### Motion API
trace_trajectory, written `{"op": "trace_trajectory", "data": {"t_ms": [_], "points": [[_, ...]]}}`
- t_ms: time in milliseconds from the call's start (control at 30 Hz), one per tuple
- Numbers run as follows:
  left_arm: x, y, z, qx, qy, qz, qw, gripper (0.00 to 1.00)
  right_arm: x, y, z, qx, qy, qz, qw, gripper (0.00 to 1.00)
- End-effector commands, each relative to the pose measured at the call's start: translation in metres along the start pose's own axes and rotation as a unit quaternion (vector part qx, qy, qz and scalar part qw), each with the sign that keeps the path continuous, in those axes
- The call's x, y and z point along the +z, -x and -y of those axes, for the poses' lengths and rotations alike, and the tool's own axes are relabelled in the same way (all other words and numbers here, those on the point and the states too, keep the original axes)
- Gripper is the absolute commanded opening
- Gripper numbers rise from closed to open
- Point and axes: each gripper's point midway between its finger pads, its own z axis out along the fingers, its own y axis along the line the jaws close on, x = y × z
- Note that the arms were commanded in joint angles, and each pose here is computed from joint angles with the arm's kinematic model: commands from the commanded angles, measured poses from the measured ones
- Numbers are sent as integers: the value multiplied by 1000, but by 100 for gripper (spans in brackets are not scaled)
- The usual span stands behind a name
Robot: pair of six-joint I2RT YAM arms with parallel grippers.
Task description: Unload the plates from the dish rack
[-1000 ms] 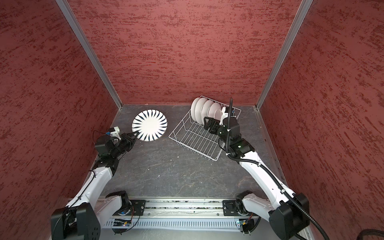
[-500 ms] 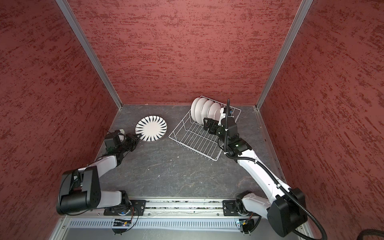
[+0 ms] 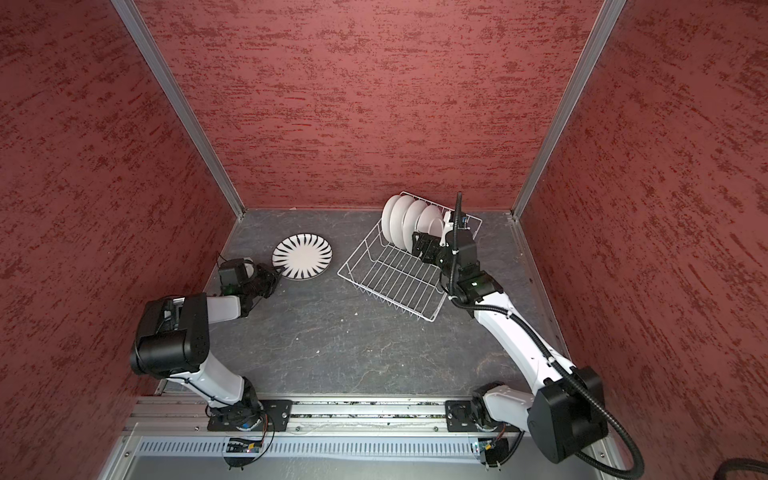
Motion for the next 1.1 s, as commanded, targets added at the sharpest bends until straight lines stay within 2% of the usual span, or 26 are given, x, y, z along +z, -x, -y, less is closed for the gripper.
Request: {"op": "trace_trajectory", "data": {"t_ms": [0, 233, 400, 967, 1000, 1067], "points": [[2, 21, 28, 36, -47, 19, 998, 0, 4, 10, -7, -2, 15, 7, 1000, 93], [10, 31, 18, 21, -44, 16, 999, 0, 11, 0, 3, -7, 1, -14, 1000, 93], [23, 36, 13, 4, -57, -9, 998, 0, 11, -5, 14, -3, -18, -22, 1000, 93], [42, 42, -3, 4, -35, -19, 999, 0, 13, -2, 13, 5, -13, -20, 1000, 93], [43, 43, -2, 6, -33, -21, 999, 3, 13, -1, 12, 7, -10, -20, 1000, 93], [43, 41, -2, 7, -31, -29, 999, 15, 13, 0, 10, 12, -5, -19, 1000, 93]]}}
